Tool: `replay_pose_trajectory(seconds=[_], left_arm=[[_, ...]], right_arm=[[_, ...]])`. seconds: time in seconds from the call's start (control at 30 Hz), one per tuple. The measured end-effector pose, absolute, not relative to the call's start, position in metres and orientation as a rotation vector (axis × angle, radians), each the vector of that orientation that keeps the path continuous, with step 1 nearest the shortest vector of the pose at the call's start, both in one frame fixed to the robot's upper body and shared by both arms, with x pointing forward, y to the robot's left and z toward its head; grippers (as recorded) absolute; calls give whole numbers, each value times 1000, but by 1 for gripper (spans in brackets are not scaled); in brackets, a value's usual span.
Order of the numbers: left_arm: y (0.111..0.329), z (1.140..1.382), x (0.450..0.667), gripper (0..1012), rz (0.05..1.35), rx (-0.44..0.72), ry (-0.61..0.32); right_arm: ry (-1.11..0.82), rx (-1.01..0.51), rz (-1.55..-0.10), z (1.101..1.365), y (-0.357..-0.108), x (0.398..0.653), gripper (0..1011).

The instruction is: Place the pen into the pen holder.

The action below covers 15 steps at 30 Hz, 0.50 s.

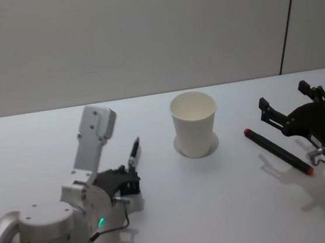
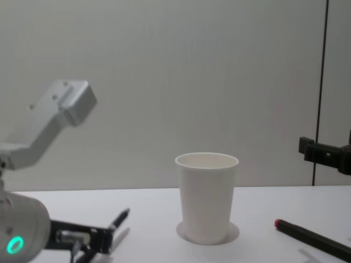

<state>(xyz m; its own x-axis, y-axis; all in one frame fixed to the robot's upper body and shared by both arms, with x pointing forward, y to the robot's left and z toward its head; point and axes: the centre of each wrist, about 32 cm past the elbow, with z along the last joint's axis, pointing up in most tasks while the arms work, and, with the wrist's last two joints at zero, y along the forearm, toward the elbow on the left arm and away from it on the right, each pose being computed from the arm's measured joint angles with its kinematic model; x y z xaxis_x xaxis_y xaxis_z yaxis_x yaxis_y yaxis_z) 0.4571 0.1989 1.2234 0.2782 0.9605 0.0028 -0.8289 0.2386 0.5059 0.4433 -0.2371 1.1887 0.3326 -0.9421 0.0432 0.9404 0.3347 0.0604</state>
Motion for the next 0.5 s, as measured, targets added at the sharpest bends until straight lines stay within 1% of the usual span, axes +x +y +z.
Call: replay_pose_trajectory(seconds=[0.5], left_arm=[[210, 1242, 448, 158, 1334, 360, 255]], right_arm=[[-75, 26, -1230, 1189, -237, 443, 1002]])
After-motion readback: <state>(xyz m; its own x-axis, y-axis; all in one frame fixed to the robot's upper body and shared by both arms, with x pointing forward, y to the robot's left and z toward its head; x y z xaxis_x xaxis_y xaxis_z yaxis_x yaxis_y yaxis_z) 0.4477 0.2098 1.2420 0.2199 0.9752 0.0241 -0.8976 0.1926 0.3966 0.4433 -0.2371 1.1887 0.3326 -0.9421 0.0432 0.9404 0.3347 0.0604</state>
